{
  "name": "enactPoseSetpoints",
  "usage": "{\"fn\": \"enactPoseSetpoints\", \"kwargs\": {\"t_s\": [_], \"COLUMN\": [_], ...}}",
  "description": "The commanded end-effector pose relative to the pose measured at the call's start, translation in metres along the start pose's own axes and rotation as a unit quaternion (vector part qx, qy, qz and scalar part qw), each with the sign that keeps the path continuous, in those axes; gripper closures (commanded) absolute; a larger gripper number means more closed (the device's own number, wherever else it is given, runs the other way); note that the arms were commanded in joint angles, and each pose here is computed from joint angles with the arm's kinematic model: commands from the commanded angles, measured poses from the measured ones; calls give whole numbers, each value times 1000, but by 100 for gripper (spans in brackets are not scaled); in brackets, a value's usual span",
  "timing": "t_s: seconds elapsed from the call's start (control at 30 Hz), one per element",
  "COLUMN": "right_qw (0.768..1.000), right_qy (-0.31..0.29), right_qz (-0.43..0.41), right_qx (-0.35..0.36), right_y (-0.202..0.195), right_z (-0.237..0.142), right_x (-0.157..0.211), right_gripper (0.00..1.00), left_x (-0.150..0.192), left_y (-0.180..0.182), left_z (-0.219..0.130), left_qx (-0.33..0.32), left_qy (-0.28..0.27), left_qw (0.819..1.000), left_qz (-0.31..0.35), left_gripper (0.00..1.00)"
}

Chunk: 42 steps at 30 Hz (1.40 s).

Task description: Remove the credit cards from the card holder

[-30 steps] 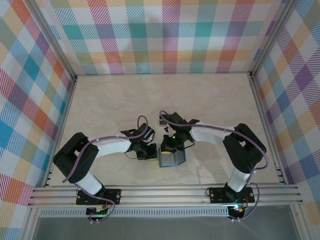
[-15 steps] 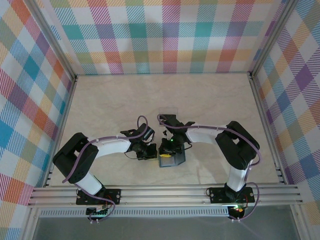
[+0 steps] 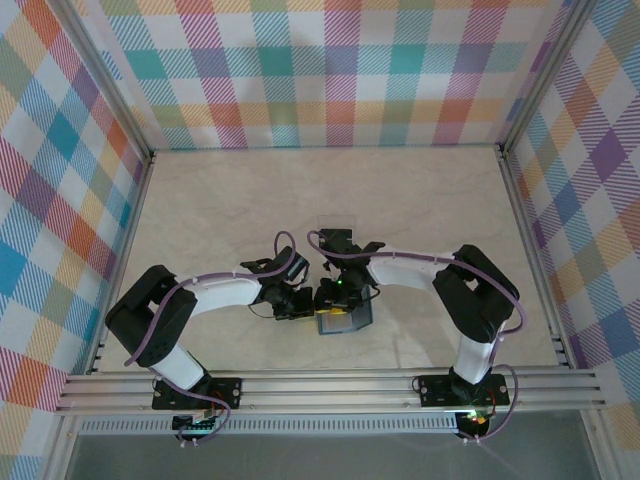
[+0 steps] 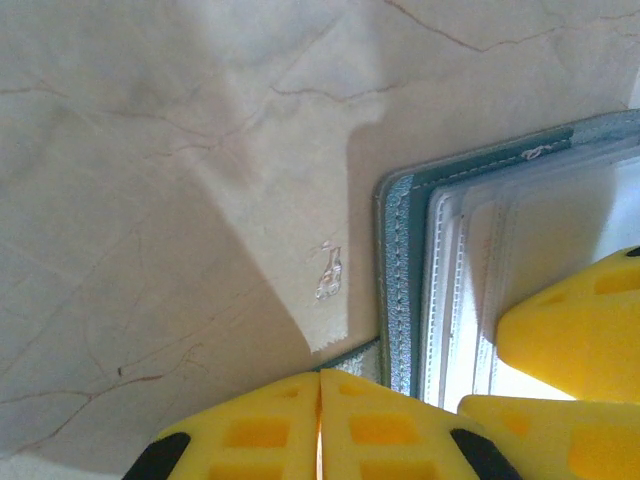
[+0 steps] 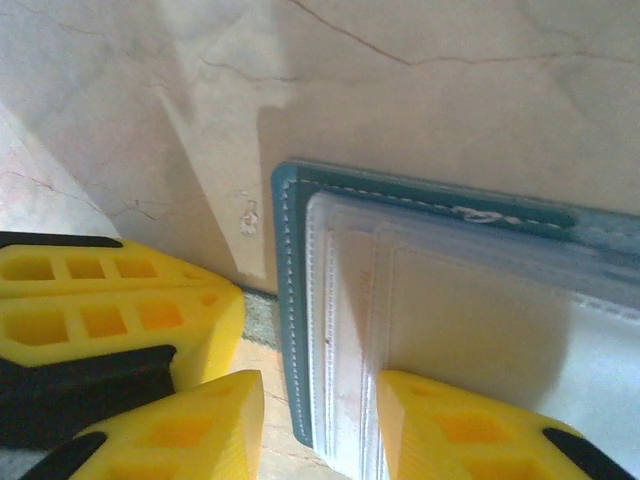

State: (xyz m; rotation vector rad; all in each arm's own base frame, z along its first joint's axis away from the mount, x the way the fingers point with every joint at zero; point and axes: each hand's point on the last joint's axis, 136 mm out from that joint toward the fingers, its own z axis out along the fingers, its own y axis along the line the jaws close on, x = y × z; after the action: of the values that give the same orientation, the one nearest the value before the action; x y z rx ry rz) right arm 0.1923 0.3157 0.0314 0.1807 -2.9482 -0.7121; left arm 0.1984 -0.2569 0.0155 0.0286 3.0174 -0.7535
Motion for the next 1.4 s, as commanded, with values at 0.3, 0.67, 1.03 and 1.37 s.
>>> {"fn": "enactPoseSetpoints", "kwargs": {"t_s": [0.3, 0.67, 1.03, 1.37], "right_qw": [996, 989, 975, 958], "right_qy": [3, -19, -30, -26], "right_qz": [-2, -15, -28, -32], "right_qx": [92, 148, 220, 284], "right_y": [-31, -43, -64, -97], "right_z": [-16, -37, -55, -56], "right_x": [11, 6, 4, 5], "right_gripper": [58, 53, 51, 52], "left_x": [12, 9, 10, 7], "left_y": [28, 24, 26, 22], "left_z": [11, 12, 14, 7], "left_qx": [-53, -50, -54, -55], "left_qy": [27, 30, 33, 27], "left_qw": [998, 998, 998, 998], "left_qz": [-5, -2, -2, 3], "left_gripper": [91, 91, 91, 91]}}
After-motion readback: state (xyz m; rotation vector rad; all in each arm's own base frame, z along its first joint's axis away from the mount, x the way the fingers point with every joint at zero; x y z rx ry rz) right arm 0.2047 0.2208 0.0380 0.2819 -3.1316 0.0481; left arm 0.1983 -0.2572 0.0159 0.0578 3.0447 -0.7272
